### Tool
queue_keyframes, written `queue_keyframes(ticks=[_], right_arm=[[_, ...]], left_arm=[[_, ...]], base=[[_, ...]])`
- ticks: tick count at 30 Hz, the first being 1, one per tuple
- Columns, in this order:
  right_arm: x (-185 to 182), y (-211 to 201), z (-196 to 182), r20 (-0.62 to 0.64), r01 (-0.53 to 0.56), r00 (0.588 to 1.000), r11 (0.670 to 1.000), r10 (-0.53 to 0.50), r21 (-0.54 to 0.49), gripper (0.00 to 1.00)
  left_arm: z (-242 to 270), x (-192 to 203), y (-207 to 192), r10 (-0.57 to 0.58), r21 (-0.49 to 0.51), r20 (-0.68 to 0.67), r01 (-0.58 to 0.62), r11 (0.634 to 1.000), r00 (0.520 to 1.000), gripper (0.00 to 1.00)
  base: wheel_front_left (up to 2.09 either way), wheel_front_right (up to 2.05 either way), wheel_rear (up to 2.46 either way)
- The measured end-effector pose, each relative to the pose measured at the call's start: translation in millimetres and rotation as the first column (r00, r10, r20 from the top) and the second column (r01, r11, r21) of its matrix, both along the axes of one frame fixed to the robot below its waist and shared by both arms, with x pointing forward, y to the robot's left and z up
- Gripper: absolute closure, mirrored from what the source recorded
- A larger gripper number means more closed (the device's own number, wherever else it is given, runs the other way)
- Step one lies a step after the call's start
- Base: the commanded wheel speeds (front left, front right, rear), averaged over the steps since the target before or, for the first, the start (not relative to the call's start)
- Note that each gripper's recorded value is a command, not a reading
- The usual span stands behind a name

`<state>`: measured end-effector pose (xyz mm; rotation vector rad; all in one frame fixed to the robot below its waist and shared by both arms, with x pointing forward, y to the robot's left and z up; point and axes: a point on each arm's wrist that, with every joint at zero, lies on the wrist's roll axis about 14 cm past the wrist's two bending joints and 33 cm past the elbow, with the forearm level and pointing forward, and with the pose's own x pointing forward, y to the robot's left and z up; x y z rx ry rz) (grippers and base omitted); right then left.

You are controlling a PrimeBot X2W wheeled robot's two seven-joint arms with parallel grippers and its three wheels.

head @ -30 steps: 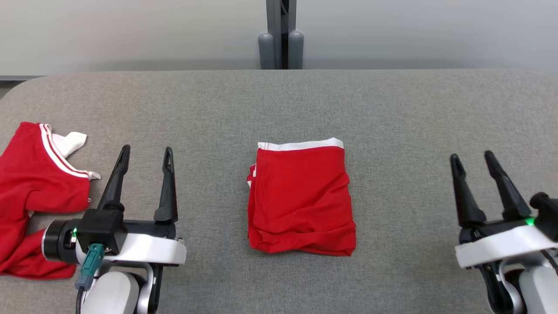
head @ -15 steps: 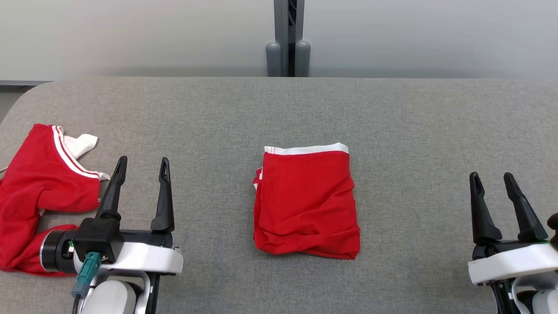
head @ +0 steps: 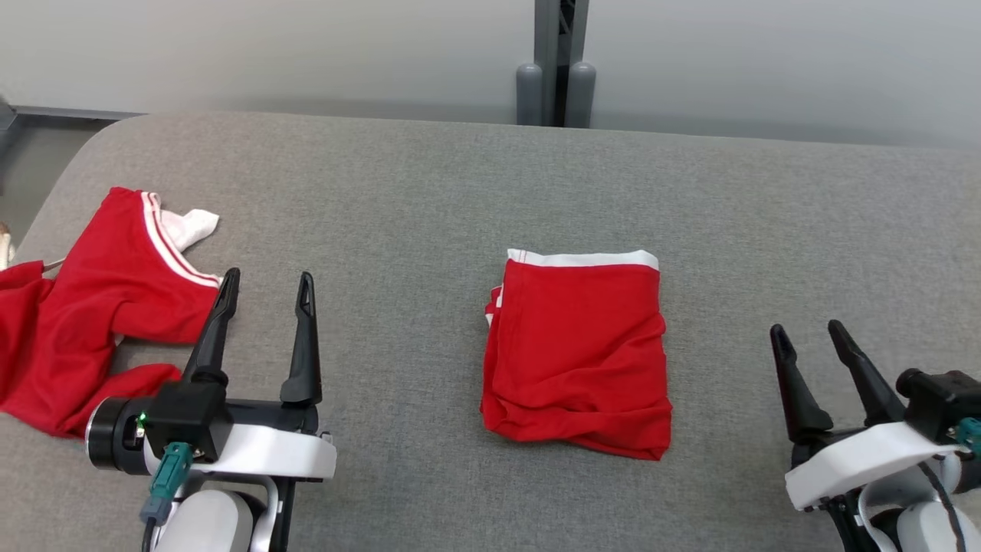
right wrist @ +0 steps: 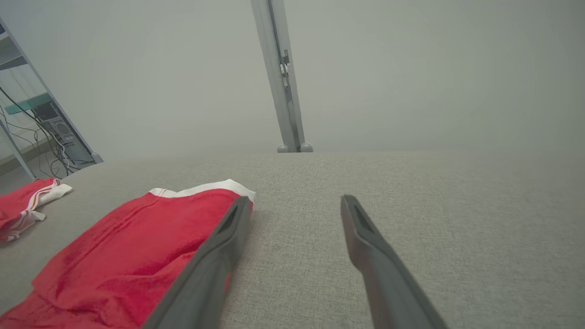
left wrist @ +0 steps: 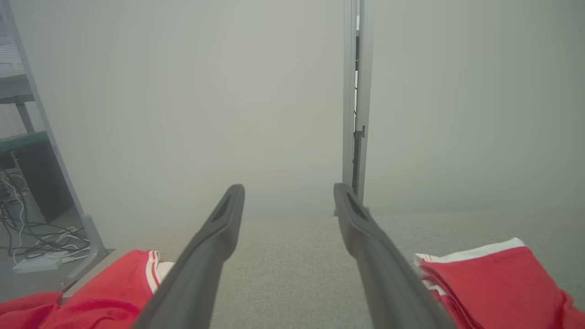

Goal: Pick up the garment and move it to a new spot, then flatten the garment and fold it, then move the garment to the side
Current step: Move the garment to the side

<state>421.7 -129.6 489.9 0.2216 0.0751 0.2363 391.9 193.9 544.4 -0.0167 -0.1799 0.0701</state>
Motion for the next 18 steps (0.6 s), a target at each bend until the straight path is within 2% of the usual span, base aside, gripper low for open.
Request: queue_keyframes(ticks=[9,18], right_arm=[[0.6,62.1,-52.1,-0.165,-0.197,0.968,0.980,0.190,-0.024,0.00],[-13.1,102.2,-107.0,-0.349,-0.340,0.885,0.940,0.307,-0.033,0.00]], left_arm=[[-5.5,-9.2,15.6,0.057,-0.011,-0.018,-0.057,0.998,0.998,0.00],[-12.0,-11.4,27.4,0.097,-0.009,-0.038,-0.098,0.995,0.995,0.00]], base=[[0.00,0.00,0.00],[0.00,0.00,0.00]])
